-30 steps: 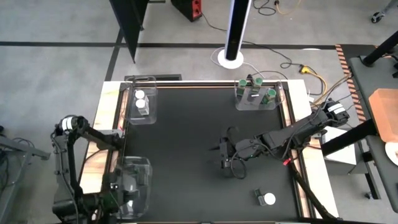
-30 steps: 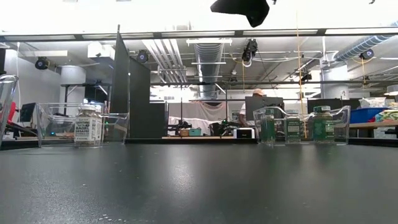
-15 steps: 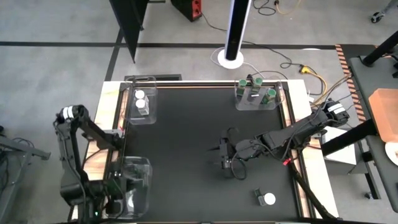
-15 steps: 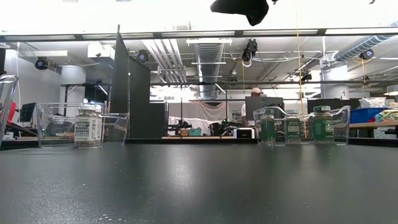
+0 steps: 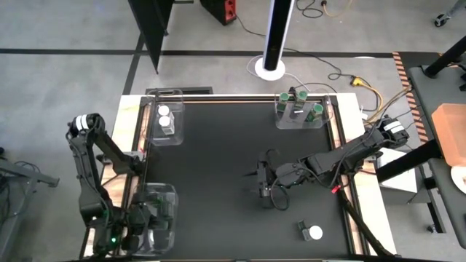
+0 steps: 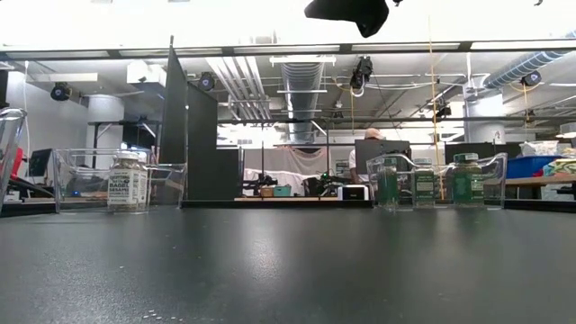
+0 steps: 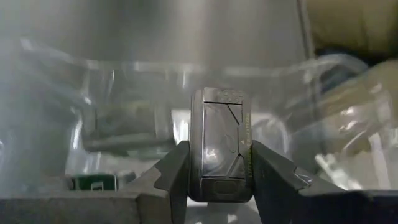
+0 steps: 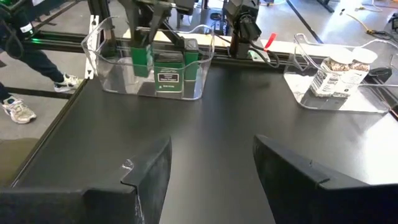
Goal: Sort spices by type
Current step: Put the top black seasoning can into the bottom left transparent bin, then put the white seasoning bottle into the top left transparent bin
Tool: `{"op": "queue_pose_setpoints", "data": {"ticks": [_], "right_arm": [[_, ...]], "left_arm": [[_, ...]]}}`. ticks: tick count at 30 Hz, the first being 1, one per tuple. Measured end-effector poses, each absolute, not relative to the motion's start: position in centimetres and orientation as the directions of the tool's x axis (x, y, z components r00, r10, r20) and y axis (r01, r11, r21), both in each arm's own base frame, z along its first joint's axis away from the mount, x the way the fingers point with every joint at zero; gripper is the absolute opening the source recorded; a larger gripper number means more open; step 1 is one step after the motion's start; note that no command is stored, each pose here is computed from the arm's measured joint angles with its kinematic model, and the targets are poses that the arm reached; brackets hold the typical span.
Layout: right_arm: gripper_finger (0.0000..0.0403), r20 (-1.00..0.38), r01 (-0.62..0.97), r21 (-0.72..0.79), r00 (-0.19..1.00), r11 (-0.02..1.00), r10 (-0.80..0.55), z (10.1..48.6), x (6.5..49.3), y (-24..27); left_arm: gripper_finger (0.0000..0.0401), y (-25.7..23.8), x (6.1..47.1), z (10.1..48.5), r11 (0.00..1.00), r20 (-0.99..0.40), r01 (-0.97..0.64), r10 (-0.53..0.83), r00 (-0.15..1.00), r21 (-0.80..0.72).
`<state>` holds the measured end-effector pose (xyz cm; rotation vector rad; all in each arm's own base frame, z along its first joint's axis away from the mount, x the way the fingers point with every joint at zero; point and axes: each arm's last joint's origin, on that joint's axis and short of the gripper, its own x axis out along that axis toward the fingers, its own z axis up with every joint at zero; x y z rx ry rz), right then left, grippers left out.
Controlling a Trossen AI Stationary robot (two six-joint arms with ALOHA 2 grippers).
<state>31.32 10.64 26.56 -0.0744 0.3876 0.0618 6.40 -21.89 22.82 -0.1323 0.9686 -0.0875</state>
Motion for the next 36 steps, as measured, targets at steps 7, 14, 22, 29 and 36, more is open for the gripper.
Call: {"op": "queue_pose_setpoints", "data": {"ticks": [7, 14, 22, 29, 36], "right_arm": [[0.0215, -0.382, -0.071, -0.055, 0.923, 0.996, 0.045, 26.5, 31.3, 10.6], [0.0215, -0.383, -0.072, -0.055, 0.923, 0.996, 0.045, 26.4, 31.3, 10.6], [0.0215, -0.383, -0.071, -0.055, 0.922, 0.996, 0.045, 26.4, 31.3, 10.6], [0.0216, -0.384, -0.068, -0.047, 0.922, 0.997, 0.045, 26.4, 31.3, 10.6], [0.0218, -0.384, -0.067, -0.045, 0.922, 0.997, 0.045, 26.4, 31.3, 10.6]], "left_arm": [[0.0119, -21.6, 6.2, 21.0, 0.989, -0.832, 0.017, -0.135, 0.537, -0.15], [0.0134, -21.7, 6.1, 20.6, 0.979, -0.853, -0.064, -0.135, 0.504, -0.193], [0.0171, -22.1, 6.2, 19.9, 0.98, -0.866, -0.089, -0.111, 0.487, -0.176], [0.0172, -22.6, 6.2, 20.2, 0.976, -0.881, -0.101, -0.127, 0.455, -0.192], [0.0173, -23.1, 6.3, 22.9, 0.976, -0.881, -0.101, -0.127, 0.456, -0.193]]}}
